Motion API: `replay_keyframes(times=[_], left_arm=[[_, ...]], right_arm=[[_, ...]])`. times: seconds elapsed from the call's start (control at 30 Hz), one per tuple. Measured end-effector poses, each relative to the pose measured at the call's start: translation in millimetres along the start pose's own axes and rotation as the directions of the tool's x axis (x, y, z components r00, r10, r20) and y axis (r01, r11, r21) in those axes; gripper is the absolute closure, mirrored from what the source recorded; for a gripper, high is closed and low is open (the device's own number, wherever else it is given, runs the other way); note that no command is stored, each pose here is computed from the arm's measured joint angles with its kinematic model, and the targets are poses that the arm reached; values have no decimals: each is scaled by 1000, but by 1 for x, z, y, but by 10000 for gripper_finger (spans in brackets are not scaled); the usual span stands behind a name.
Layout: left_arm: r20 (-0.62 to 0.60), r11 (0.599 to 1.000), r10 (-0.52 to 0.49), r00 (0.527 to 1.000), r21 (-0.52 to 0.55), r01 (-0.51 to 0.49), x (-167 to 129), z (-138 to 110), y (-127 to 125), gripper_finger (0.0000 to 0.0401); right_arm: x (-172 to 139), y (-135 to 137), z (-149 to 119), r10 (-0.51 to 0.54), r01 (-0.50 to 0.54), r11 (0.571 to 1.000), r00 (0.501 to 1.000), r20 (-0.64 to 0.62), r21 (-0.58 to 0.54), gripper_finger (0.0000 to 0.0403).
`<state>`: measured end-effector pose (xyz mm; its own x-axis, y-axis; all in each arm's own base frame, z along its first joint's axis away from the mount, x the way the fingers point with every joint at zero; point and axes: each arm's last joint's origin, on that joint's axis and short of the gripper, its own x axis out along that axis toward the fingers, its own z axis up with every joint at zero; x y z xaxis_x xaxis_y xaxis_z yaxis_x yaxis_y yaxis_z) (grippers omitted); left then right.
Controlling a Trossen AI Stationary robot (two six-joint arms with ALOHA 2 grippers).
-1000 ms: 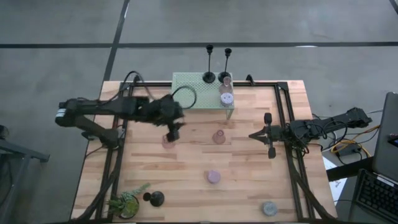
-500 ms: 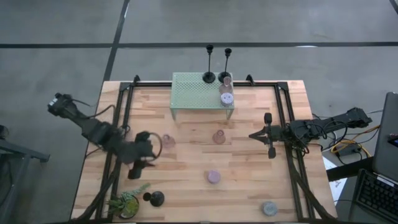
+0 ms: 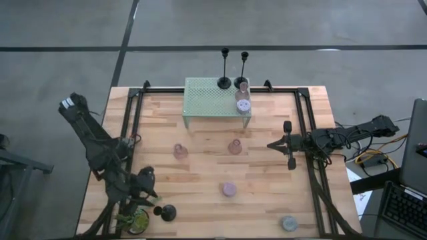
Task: Pick & Place candle stick holders
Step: Put the black candle holder on the shelf
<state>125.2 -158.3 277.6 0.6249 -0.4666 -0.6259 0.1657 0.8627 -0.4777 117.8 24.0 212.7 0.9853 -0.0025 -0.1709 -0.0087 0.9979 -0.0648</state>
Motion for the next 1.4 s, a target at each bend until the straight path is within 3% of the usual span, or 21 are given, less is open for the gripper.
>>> replay_keyframes(times=[0.27,0.57,0.73,1.17,1.4], left_arm=[[47,997,-42,998,-63,44,22,-25,9,238],[214,965,-189,958,-139,222,43,-40,20,239],[206,966,-191,960,-135,221,47,-46,23,239],[242,976,-203,949,-23,215,61,-43,14,241],[243,983,-181,953,60,172,70,-39,6,273]], right_arm=[[0,0,0,-1,1,1000,1000,0,0,394],[0,0,0,0,0,1000,1000,0,0,394],[0,0,0,0,0,1000,1000,0,0,394],[0,0,0,0,0,1000,1000,0,0,394],[0,0,0,0,0,1000,1000,0,0,394]])
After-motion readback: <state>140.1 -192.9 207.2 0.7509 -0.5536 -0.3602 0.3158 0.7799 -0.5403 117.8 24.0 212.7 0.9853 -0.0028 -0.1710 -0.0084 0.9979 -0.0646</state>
